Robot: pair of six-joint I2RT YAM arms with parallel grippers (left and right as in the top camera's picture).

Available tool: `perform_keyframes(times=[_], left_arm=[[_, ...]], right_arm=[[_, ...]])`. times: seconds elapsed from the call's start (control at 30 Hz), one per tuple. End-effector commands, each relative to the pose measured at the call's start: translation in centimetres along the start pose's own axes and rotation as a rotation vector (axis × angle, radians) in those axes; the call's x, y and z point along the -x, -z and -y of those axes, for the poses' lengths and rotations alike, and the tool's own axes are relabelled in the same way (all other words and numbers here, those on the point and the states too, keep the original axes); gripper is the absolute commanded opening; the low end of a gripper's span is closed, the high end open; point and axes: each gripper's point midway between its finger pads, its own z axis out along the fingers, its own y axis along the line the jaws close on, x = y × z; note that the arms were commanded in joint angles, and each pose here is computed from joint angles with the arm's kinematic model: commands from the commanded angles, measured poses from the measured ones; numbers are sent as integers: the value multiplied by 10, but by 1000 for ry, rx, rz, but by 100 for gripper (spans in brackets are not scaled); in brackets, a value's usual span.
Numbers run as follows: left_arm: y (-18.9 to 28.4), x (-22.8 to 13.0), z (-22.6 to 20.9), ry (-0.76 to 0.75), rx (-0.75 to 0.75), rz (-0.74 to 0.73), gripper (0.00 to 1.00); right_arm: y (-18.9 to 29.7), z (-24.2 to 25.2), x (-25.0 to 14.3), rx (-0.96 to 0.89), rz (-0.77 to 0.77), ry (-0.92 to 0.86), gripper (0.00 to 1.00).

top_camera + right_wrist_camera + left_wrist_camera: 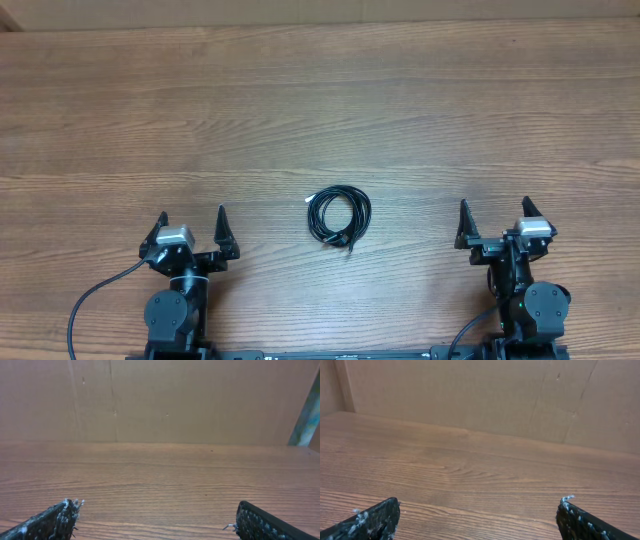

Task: Untangle cables

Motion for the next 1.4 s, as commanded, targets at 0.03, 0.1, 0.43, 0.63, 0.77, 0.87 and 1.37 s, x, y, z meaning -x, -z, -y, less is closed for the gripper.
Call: perform_keyframes(times=[0.03,0.1,0.43,0.63,0.77,0.87,1.37], left_arm=[[0,0,-2,9,13,4,99],[0,0,-2,9,13,4,100],[0,0,-2,9,12,4,99],[0,0,-2,9,12,4,100],[0,0,-2,9,12,4,100],[0,0,-2,9,12,4,100],[1,3,13,12,-73,10,100]], right_arm=[[0,2,-2,-12,4,1,100],[0,2,-2,-12,5,1,100],[0,2,-2,-12,4,1,100],[0,-11,0,65,13,1,100],[0,-12,0,69,13,2,100],[2,-26,3,151,23,0,100],[40,-97,59,625,210,-106,100]])
